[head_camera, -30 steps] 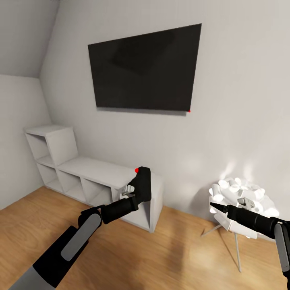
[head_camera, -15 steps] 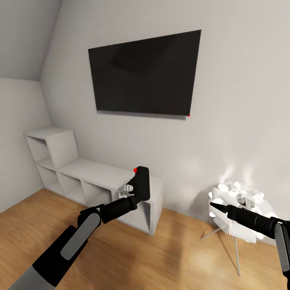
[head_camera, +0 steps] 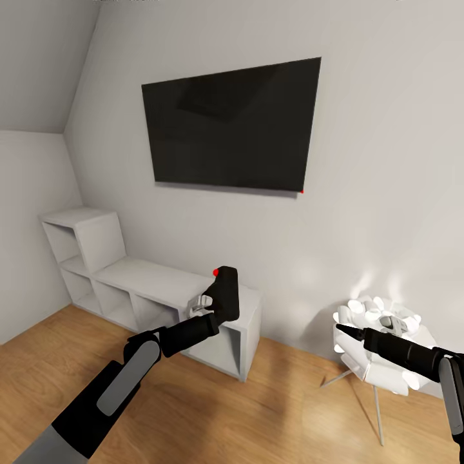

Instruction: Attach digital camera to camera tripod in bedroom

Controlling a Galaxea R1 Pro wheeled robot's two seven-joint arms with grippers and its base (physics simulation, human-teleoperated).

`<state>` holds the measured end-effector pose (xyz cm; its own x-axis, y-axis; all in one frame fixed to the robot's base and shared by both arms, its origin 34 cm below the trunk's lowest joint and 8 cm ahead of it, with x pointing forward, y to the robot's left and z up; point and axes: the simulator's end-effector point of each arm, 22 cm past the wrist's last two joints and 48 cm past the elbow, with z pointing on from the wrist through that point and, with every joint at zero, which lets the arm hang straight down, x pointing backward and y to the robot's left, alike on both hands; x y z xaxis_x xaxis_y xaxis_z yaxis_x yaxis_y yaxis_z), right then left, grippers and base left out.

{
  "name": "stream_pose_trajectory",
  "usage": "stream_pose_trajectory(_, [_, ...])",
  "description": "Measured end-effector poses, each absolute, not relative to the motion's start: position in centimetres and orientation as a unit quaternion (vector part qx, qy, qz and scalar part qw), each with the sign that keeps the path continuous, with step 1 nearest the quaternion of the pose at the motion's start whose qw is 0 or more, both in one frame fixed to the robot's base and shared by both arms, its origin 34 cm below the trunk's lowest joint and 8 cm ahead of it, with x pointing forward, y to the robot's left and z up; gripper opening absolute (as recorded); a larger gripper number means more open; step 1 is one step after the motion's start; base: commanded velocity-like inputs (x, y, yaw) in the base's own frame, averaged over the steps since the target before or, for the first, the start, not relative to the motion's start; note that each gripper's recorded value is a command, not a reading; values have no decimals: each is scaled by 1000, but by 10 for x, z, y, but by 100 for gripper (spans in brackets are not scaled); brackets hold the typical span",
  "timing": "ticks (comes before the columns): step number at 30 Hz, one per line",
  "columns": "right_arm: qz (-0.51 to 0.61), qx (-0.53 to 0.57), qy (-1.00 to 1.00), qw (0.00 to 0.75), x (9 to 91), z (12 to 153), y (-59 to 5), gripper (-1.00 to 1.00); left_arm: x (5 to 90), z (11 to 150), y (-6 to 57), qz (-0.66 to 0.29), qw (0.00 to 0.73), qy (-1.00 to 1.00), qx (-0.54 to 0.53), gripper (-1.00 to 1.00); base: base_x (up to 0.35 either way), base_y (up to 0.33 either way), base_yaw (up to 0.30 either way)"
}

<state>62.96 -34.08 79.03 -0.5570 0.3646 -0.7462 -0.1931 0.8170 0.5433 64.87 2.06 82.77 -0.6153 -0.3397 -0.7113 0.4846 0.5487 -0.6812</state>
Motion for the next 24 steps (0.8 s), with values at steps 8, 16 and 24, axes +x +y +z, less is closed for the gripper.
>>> stream_pose_trajectory(8, [298,52,831,468,632,806,-341,100,651,844,20,-473,436,764,48,-100,0,0,0])
stream_pose_trajectory(16, [298,52,831,468,634,822,-341,100,653,860,20,-473,436,764,48,-100,0,0,0])
stream_pose_trajectory(24, [298,51,831,467,637,837,-340,100,655,876,20,-473,436,764,48,-100,0,0,0])
